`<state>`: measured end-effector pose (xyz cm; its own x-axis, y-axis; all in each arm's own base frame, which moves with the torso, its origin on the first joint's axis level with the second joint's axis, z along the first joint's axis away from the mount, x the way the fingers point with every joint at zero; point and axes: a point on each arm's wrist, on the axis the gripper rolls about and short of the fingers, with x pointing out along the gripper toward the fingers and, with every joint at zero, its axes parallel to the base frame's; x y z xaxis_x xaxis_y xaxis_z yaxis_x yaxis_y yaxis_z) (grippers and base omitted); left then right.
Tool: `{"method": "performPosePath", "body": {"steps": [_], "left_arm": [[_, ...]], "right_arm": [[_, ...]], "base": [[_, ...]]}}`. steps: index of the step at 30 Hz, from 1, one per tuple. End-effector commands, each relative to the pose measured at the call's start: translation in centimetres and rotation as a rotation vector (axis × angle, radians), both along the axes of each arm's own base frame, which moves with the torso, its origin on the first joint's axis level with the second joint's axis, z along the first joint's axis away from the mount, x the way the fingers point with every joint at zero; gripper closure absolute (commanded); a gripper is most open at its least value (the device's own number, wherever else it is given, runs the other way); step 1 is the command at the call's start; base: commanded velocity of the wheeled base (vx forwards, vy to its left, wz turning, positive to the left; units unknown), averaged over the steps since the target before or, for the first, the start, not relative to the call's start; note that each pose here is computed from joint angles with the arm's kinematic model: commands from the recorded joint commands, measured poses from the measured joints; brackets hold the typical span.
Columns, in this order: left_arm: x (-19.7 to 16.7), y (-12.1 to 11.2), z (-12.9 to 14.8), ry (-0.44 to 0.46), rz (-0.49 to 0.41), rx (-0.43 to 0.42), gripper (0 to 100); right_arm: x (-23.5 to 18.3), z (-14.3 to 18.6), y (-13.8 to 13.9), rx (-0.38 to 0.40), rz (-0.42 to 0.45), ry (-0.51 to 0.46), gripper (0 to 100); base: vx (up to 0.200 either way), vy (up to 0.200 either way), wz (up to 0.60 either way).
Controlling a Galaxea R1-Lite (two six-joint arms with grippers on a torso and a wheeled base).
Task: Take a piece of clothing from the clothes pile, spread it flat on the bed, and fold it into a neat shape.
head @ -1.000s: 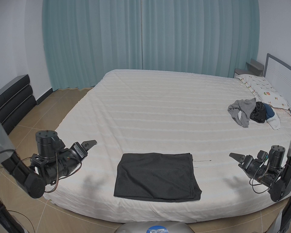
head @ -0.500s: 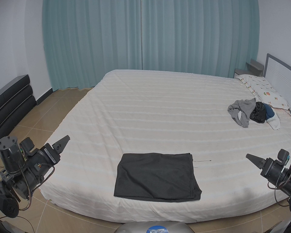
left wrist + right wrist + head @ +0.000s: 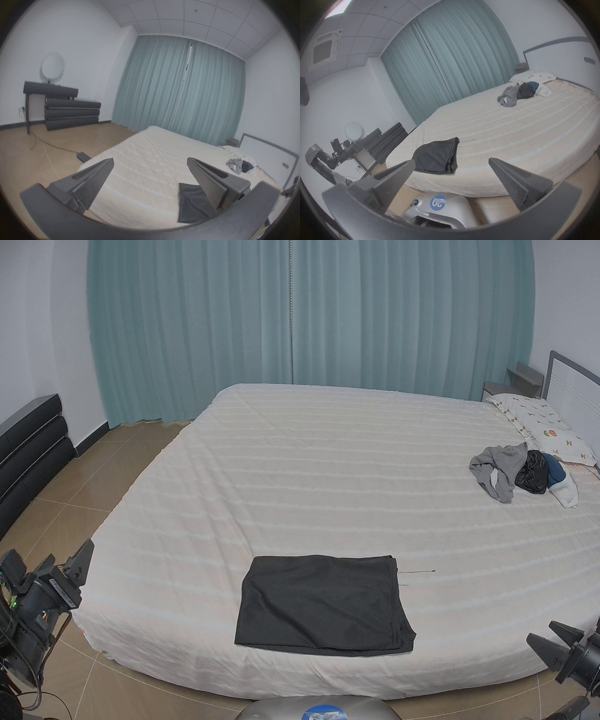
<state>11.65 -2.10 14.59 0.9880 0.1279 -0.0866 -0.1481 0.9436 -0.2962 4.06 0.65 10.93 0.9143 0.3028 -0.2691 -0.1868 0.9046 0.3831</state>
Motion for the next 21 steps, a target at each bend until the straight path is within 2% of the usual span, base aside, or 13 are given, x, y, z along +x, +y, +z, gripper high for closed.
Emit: {"method": "performPosePath", "body": {"steps": [1, 6, 15, 21], "left_arm": [[-6.4, 1.9, 0.1, -0.123, 0.141, 0.176, 0], [-8.8, 2.6, -1.3, -0.082, 0.193, 0.214, 0], [-13.1, 3.5, -3.9, -0.12, 0.331, 0.307, 0], [-13.9, 3.4, -4.4, -0.143, 0.411, 0.307, 0]], "right_arm": [[-5.1, -1.4, 0.1, -0.078, 0.037, -0.237, 0], [-5.7, -1.9, 0.1, -0.087, 0.038, -0.252, 0], [-6.9, -2.5, 0.1, -0.126, 0.043, -0.317, 0], [-6.8, -2.6, 0.1, -0.191, 0.037, -0.339, 0]], "base": [[0.0, 0.0, 0.0], [0.0, 0.0, 0.0], [0.0, 0.0, 0.0], [0.0, 0.0, 0.0]]}}
